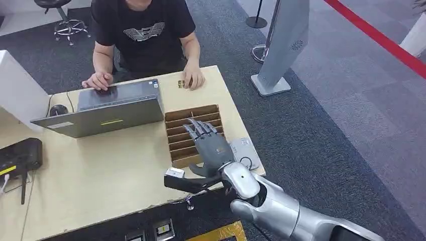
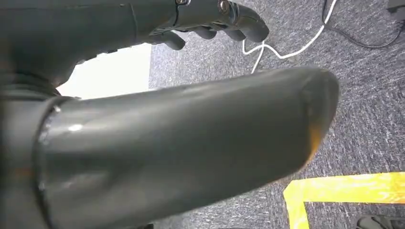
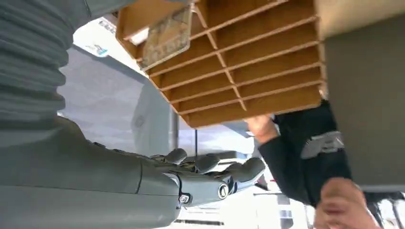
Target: Pass the card to the sensor for recognition and then transmit it.
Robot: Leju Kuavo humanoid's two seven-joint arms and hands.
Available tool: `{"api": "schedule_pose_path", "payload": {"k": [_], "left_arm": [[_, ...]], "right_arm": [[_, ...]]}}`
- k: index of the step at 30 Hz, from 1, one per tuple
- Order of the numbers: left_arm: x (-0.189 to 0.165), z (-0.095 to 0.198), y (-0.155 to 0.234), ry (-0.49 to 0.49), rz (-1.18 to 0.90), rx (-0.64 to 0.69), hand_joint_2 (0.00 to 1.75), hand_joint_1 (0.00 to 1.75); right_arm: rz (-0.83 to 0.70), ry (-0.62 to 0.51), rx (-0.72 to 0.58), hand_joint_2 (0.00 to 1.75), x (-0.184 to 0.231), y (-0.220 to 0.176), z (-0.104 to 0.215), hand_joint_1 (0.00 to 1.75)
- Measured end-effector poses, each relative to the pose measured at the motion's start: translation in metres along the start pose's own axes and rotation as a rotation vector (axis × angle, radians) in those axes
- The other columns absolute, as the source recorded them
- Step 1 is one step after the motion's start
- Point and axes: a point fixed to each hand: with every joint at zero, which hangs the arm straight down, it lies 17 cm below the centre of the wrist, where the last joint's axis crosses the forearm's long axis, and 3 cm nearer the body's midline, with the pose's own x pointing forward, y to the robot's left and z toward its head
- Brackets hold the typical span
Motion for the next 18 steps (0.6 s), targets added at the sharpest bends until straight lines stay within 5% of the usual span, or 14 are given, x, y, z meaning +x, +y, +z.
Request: {"api": "schedule_pose_path", "payload": {"k": [18], "left_arm": [[0.003, 0.000, 0.001, -0.020, -0.018, 0.005, 0.00, 0.00]], "right_arm": [[0.043, 0.136, 0.163, 1.75, -0.058, 0.059, 0.009, 0.00]]}}
